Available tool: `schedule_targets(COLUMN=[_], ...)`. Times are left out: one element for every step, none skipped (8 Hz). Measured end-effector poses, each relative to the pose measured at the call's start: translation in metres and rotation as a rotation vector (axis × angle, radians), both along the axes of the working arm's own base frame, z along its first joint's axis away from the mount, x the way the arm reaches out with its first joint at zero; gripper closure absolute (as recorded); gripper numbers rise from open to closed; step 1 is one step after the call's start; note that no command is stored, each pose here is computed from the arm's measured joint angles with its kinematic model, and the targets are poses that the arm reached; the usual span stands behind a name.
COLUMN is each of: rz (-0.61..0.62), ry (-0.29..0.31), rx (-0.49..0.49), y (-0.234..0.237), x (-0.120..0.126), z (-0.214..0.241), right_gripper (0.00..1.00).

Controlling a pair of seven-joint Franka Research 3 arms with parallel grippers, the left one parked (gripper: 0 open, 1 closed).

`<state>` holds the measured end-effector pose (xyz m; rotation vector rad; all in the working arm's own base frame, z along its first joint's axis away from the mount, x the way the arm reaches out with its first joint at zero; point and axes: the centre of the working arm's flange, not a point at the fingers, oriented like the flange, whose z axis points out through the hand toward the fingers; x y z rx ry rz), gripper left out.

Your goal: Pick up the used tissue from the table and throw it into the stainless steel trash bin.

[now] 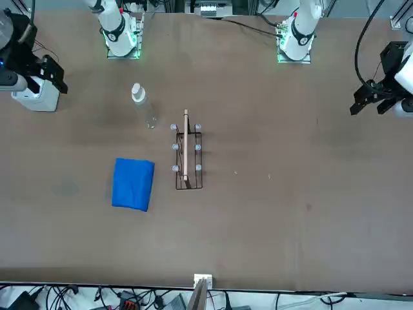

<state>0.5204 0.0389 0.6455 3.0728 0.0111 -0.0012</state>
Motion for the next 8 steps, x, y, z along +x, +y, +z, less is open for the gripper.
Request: schedule_targets(rz=[-0.011, -0.024, -0.037, -0.054, -0.071, -0.087, -0.094, -0.093], ry=[0.001, 0.006, 0.013, 0.022, 0.030, 0.034, 0.034, 0.034], rx=[0.001, 0.004, 0.015, 0.047, 0.080, 0.097, 0.105, 0.107], y=[-0.005, -0.012, -0.018, -0.025, -0.031, -0.038, -0.041, -0.041], x=[0.000, 0.000, 0.001, 0.001, 0.001, 0.001, 0.001, 0.001], z=[-0.001, -0.003, -0.005, -0.008, -0.011, -0.013, -0.013, -0.013], right_gripper=[0.00, 0.00, 0.00, 0.00, 0.00, 0.00, 0.00, 0.00])
